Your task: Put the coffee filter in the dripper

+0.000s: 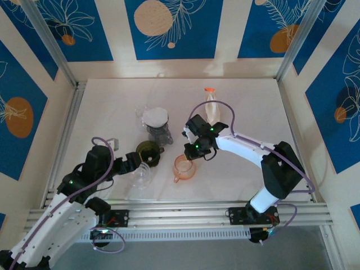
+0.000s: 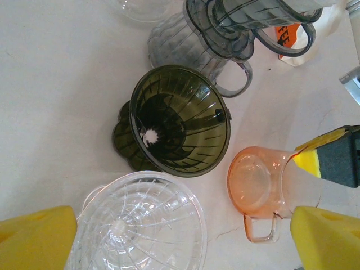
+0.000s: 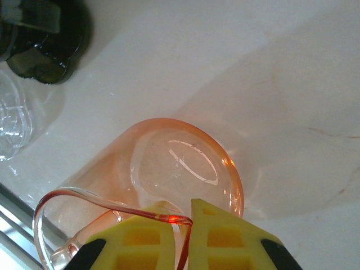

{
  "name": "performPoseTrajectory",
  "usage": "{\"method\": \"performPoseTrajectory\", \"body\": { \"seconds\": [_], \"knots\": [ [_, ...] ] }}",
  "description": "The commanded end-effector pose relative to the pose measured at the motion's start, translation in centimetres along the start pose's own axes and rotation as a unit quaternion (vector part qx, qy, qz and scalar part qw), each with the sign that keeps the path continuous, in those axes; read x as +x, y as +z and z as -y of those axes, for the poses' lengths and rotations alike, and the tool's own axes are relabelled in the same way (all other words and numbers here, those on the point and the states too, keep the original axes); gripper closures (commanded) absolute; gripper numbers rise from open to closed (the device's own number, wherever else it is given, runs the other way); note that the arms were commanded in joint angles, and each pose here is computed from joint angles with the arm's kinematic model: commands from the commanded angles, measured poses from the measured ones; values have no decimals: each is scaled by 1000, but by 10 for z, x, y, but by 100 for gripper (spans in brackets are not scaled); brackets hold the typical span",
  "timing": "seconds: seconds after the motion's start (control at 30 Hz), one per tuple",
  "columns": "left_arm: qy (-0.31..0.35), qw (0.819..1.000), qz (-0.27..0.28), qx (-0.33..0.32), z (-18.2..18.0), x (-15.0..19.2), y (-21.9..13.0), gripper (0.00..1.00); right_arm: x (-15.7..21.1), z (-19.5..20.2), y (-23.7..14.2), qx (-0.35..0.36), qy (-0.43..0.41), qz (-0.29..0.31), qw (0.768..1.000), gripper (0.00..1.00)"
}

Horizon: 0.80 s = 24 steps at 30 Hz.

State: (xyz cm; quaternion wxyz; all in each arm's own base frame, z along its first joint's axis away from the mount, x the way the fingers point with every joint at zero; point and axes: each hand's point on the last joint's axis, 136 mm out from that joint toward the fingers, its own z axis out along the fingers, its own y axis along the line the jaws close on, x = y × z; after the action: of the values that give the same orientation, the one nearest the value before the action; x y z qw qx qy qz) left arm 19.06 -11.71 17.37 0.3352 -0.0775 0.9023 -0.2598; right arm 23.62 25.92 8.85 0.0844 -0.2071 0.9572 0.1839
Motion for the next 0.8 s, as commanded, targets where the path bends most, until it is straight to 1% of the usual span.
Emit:
{"method": "performPoseTrajectory", "body": {
  "seconds": [0.0, 0.17, 0.23, 0.3, 0.4, 0.47, 0.63, 0.77],
  "knots": [
    [5, 1000, 11, 15, 8, -9, -6, 2, 9, -5, 4, -12, -4, -15, 1000, 88],
    [5, 1000, 13, 17, 9, -10, -8, 2, 0, -6, -15, 0, -5, 25, 1000, 61],
    [5, 1000, 17, 17, 9, -11, -10, 2, -5, -10, -31, 0, -6, 50, 999, 55],
    [6, 1000, 25, 16, 9, -15, -14, 1, -10, -18, -46, -3, -14, 76, 997, 51],
    [11, 999, 43, 12, 9, -22, -21, 1, -15, -39, -63, -15, -33, 103, 994, 48],
    [17, 998, 60, 1, 7, -28, -29, 1, -17, -58, -66, -27, -49, 108, 993, 47],
    [28, 991, 123, -35, -3, -49, -58, 0, -20, -110, -47, -49, -88, 96, 990, 47],
    [21, 983, 177, -51, -13, -60, -83, 0, -21, -141, -25, -61, -101, 87, 989, 47]
  ]
}}
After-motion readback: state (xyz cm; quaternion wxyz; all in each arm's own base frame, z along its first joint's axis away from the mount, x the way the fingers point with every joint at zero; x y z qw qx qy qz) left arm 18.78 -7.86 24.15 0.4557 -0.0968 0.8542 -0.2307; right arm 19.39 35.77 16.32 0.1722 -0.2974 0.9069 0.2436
